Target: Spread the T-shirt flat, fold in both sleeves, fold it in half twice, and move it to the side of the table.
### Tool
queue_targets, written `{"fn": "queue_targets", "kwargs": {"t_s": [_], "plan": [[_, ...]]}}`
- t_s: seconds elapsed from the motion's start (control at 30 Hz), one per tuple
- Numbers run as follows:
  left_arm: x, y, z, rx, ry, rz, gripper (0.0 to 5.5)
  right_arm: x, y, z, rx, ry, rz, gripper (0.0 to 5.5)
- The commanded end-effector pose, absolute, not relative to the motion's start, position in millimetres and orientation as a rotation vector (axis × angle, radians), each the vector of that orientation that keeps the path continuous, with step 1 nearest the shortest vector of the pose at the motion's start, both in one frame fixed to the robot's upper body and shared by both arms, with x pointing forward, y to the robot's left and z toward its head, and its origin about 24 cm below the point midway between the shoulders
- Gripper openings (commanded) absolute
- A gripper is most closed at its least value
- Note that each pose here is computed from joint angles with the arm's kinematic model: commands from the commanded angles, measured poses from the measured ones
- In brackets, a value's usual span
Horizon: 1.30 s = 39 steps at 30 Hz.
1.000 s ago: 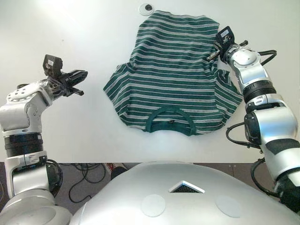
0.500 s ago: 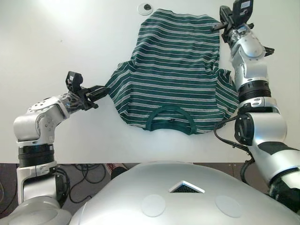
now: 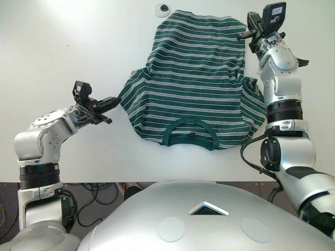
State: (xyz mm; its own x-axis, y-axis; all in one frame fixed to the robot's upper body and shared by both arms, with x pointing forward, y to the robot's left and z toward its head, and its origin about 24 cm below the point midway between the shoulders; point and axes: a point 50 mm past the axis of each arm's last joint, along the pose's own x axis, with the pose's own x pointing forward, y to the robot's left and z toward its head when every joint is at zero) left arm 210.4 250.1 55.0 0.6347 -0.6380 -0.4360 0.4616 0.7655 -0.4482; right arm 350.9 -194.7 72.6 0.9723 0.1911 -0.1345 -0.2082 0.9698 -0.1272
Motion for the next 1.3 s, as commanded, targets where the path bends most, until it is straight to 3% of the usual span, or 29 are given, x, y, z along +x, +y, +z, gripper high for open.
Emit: {"fn": "queue_targets", "kwargs": {"t_s": [0.03, 0.3, 0.6, 0.83, 1.0, 1.17, 1.3], "plan": [[218.6, 220.9, 78.1, -0.290, 0.536, -0.761, 0.03, 341.3, -187.7, 67.9, -0.197, 0.153, 0.262, 0.00], [220.3, 171.9, 60.7, -0.252, 0.580, -0.845, 0.03, 335.7, -184.4, 62.2, -0.270, 0.194, 0.286, 0.00], [207.4, 143.8, 39.9, -0.251, 0.644, -0.907, 0.03, 319.6, -193.2, 44.5, -0.264, 0.289, 0.286, 0.00], [199.0, 139.4, 37.0, -0.258, 0.658, -0.936, 1.07, 301.8, -211.0, 47.6, -0.146, 0.330, 0.265, 0.95], [187.0, 144.5, 57.4, -0.262, 0.570, -0.967, 1.12, 252.2, -253.7, 65.5, -0.042, 0.443, 0.322, 1.79], [183.3, 150.1, 75.1, -0.262, 0.488, -0.931, 1.12, 212.4, -278.3, 84.6, -0.011, 0.586, 0.454, 1.79], [189.5, 154.9, 81.5, -0.246, 0.459, -0.894, 1.12, 192.8, -294.4, 65.7, -0.128, 0.727, 0.473, 1.79]]}}
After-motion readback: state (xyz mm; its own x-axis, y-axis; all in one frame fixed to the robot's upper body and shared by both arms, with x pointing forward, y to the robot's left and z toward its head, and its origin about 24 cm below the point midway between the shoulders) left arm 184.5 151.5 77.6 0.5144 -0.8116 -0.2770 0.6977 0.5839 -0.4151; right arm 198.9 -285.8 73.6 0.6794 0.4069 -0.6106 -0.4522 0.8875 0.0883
